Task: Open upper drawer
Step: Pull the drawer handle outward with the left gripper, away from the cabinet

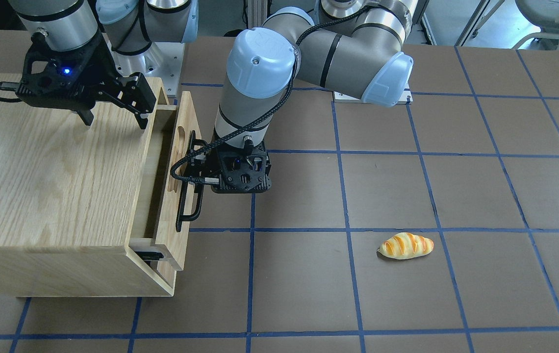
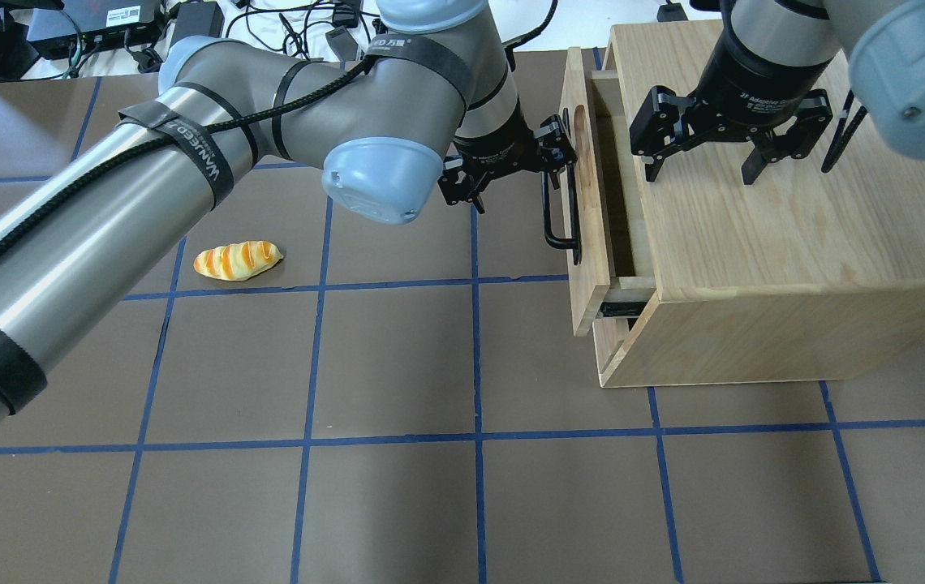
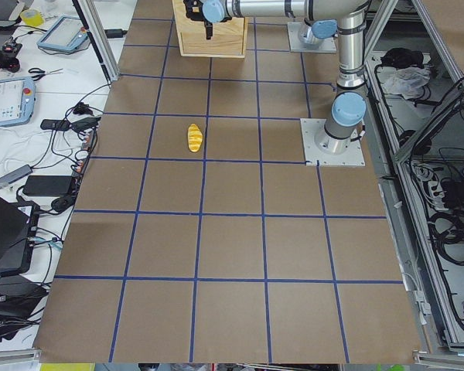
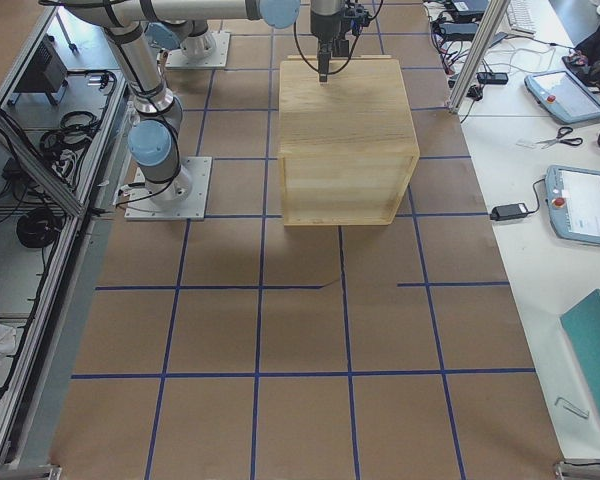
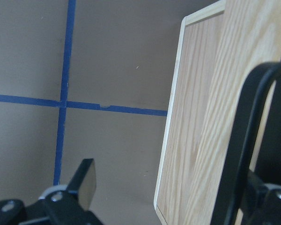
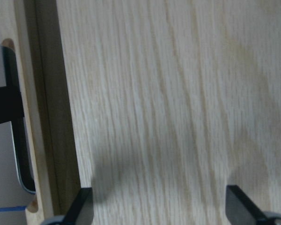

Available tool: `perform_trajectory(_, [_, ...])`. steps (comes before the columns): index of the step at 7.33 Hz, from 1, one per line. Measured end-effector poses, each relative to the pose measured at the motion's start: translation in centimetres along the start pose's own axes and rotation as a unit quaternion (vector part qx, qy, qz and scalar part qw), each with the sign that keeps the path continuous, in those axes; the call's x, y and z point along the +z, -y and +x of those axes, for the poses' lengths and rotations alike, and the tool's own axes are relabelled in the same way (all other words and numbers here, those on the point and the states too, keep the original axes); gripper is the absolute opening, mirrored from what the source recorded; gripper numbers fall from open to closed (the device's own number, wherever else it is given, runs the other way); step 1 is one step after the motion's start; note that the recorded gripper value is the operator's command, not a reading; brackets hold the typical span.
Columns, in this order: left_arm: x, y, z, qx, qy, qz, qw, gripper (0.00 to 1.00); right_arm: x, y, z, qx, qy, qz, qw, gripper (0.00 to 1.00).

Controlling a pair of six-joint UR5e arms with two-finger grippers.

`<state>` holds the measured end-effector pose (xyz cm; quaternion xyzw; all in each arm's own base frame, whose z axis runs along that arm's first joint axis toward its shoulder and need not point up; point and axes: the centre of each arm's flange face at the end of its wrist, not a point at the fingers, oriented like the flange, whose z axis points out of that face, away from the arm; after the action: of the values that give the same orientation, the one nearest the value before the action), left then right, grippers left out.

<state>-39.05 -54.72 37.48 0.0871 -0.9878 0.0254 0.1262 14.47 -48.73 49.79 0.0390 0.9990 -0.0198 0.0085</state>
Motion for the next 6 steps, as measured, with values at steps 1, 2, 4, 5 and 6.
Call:
perform_trajectory(1, [-0.1,0.3,-0.4,-0.002,0.002,-0.001,1.0000,1.00,0.0,0.0,0.0,0.000,0.000,0.000,1.0000,1.00])
perform_trajectory(2, [-0.2,0.7,-0.9,-0.005,0.004,-0.003,1.0000,1.00,0.0,0.0,0.0,0.000,0.000,0.000,1.0000,1.00])
perform_trajectory(4, [-0.9,1.9,-2.8,-0.013,0.013,-0.011,0.9998,1.00,0.0,0.0,0.0,0.000,0.000,0.000,1.0000,1.00])
perform_trajectory(5, [-1.3,2.3,-3.6,-0.014,0.016,-0.015,0.9997,1.00,0.0,0.0,0.0,0.000,0.000,0.000,1.0000,1.00])
perform_trajectory(6, [-1.6,2.5,-4.2,-0.017,0.019,-0.018,0.9995,1.00,0.0,0.0,0.0,0.000,0.000,0.000,1.0000,1.00])
